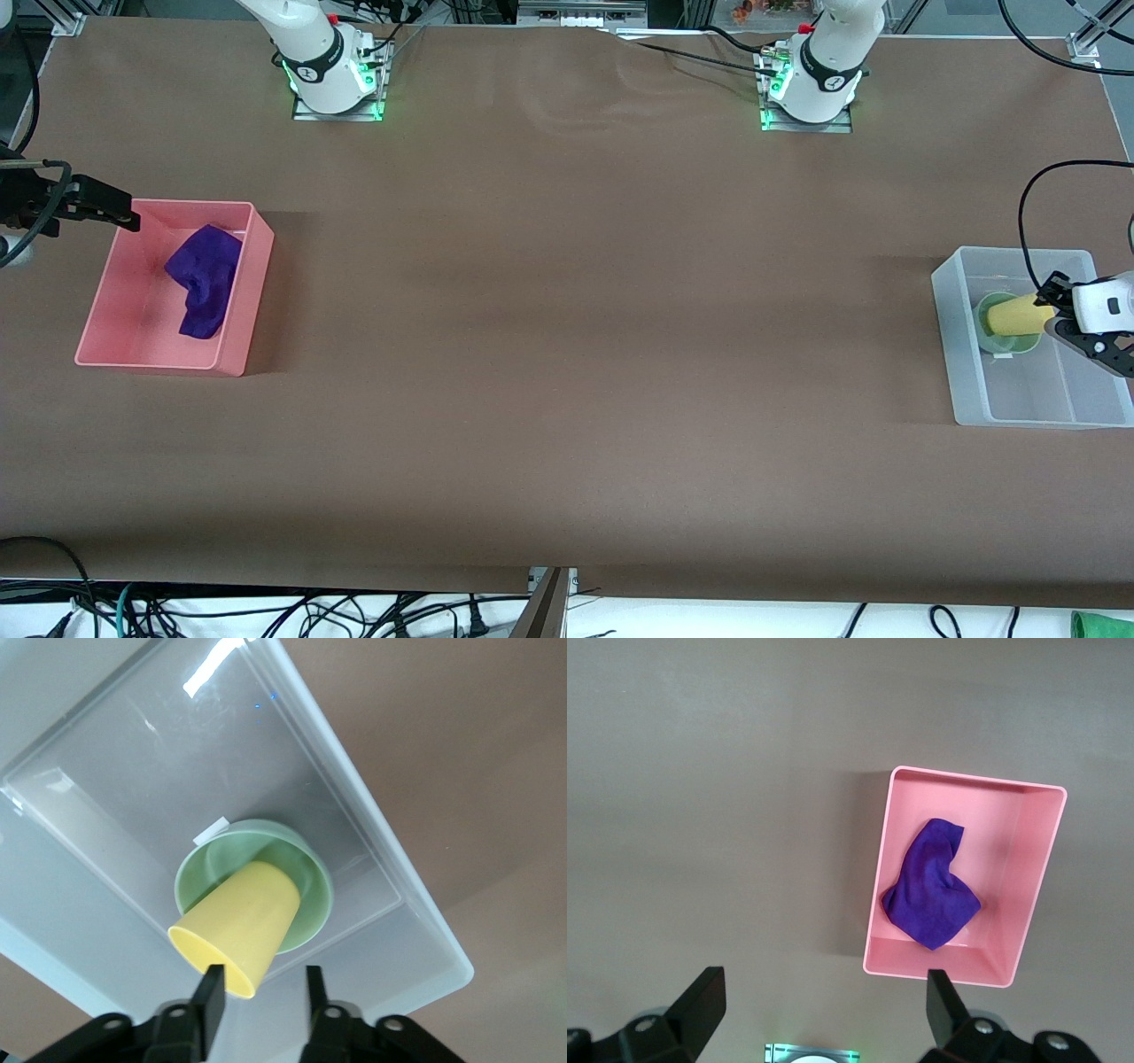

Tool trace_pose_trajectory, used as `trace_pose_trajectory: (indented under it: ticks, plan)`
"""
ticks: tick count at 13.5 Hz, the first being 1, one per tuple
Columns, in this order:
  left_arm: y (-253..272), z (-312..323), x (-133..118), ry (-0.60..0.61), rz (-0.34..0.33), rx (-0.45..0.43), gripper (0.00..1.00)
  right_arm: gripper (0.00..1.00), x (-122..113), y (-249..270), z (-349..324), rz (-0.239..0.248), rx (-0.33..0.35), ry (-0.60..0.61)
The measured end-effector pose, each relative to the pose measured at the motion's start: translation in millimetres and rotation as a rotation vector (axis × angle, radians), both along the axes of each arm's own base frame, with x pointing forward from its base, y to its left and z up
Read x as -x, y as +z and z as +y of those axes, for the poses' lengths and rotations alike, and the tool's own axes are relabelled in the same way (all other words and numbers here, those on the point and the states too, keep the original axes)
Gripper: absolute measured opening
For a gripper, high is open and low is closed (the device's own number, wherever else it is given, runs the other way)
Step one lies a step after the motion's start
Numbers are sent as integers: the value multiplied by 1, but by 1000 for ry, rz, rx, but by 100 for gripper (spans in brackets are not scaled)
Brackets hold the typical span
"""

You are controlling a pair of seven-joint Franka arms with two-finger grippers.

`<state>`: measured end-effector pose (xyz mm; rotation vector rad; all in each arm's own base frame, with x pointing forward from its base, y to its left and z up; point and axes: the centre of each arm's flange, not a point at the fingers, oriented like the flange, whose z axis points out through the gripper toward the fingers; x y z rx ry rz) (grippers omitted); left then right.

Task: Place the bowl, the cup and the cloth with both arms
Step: 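Release the cup in the clear bin and raise the left gripper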

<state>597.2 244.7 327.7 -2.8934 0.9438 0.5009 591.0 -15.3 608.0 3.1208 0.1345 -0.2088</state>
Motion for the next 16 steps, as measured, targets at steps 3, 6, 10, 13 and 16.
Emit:
trace_pose_trajectory:
  ticks: [3,6,10,13,16]
  plan:
    - [32,-45,-20,-56,-49,8,80,100,-1,-1,3,0,0,5]
    - [87,-120,-41,2,-120,22,100,100,-2,-3,4,3,0,6]
    - [133,-209,-43,229,-141,89,100,100,-3,-5,3,2,3,6]
    - [170,-283,-28,354,-115,37,100,100,-3,-4,3,2,6,6]
    - [219,-313,-14,405,-208,15,100,100,-3,-4,3,1,6,6]
